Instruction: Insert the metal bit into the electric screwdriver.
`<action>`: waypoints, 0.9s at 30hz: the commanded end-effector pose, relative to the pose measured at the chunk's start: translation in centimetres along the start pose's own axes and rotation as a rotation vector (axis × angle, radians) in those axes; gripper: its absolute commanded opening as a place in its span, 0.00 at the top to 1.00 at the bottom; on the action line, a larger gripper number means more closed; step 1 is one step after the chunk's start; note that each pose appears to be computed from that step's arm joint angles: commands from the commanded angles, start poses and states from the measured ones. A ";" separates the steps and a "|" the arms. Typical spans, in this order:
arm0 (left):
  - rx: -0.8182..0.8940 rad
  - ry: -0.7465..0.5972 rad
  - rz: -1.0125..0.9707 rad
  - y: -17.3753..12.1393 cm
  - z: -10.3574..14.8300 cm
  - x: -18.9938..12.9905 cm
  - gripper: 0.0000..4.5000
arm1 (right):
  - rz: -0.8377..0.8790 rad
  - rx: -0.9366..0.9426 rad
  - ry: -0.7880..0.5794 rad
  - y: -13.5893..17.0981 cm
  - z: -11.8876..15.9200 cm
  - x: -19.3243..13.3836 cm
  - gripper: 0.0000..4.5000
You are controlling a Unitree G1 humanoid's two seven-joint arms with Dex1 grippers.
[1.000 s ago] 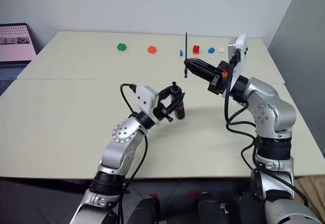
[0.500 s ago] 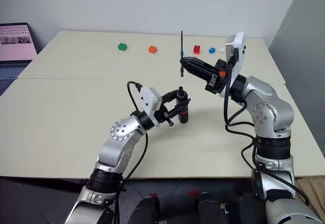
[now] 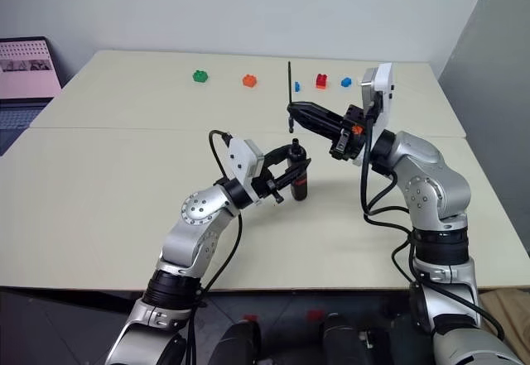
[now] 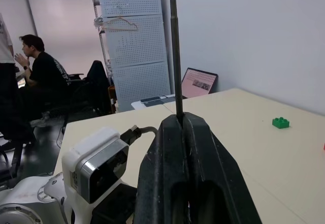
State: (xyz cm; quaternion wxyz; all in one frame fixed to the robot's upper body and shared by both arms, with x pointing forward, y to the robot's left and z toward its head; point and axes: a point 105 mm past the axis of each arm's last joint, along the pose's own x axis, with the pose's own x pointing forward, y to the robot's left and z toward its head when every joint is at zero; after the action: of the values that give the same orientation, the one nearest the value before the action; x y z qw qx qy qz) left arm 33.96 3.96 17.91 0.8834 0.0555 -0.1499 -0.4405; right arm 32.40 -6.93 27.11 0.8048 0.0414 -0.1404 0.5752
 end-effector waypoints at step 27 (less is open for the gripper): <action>0.016 -0.010 -0.014 0.6 0.8 0.4 0.64 | 0.028 -0.088 0.032 -1.0 -0.2 -0.4 1.00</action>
State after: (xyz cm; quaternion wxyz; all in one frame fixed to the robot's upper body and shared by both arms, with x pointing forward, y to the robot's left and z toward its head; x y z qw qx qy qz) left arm 34.35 3.96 18.06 0.8803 0.0573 -0.1458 -0.4478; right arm 33.57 -7.44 26.28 0.8051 0.0097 -0.1370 0.5770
